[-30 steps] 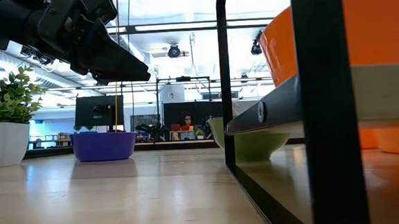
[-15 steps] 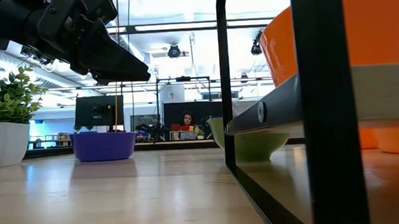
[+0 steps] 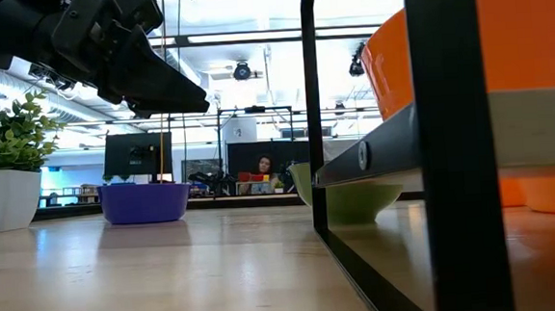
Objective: Pick & Place Mini bowls
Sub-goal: Stack the blue bowl on the blue bowl on the shelf
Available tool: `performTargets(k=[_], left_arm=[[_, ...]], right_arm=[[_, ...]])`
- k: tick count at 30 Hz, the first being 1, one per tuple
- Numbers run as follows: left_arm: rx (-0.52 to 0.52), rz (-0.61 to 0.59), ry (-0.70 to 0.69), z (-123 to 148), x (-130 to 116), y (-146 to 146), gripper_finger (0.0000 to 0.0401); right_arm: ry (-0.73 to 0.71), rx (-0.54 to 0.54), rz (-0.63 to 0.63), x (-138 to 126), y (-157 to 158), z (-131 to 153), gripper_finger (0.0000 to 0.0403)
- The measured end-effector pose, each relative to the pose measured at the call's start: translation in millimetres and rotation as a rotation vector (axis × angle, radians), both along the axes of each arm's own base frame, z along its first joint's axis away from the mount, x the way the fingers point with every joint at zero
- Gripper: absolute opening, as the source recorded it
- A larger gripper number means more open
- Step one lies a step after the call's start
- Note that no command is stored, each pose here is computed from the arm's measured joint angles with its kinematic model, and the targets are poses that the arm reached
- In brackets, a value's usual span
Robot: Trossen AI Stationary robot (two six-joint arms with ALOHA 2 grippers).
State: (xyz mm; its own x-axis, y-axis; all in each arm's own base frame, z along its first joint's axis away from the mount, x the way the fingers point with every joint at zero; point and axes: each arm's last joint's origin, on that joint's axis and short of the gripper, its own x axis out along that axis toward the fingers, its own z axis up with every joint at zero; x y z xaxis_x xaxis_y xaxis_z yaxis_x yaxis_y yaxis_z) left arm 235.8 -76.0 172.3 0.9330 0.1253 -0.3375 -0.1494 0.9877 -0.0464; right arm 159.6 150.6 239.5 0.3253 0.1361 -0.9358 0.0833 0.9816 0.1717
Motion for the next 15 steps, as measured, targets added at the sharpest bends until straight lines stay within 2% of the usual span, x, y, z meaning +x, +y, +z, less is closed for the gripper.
performTargets(k=[6, 15], left_arm=[[-0.002, 0.001, 0.000, 0.0, 0.0, 0.0, 0.0177], [-0.002, 0.001, -0.001, 0.1, 0.0, 0.0, 0.0177]], right_arm=[[-0.001, -0.006, 0.011, -0.2, -0.1, -0.8, 0.0004], [-0.003, -0.008, 0.010, -0.1, -0.2, -0.9, 0.0045]])
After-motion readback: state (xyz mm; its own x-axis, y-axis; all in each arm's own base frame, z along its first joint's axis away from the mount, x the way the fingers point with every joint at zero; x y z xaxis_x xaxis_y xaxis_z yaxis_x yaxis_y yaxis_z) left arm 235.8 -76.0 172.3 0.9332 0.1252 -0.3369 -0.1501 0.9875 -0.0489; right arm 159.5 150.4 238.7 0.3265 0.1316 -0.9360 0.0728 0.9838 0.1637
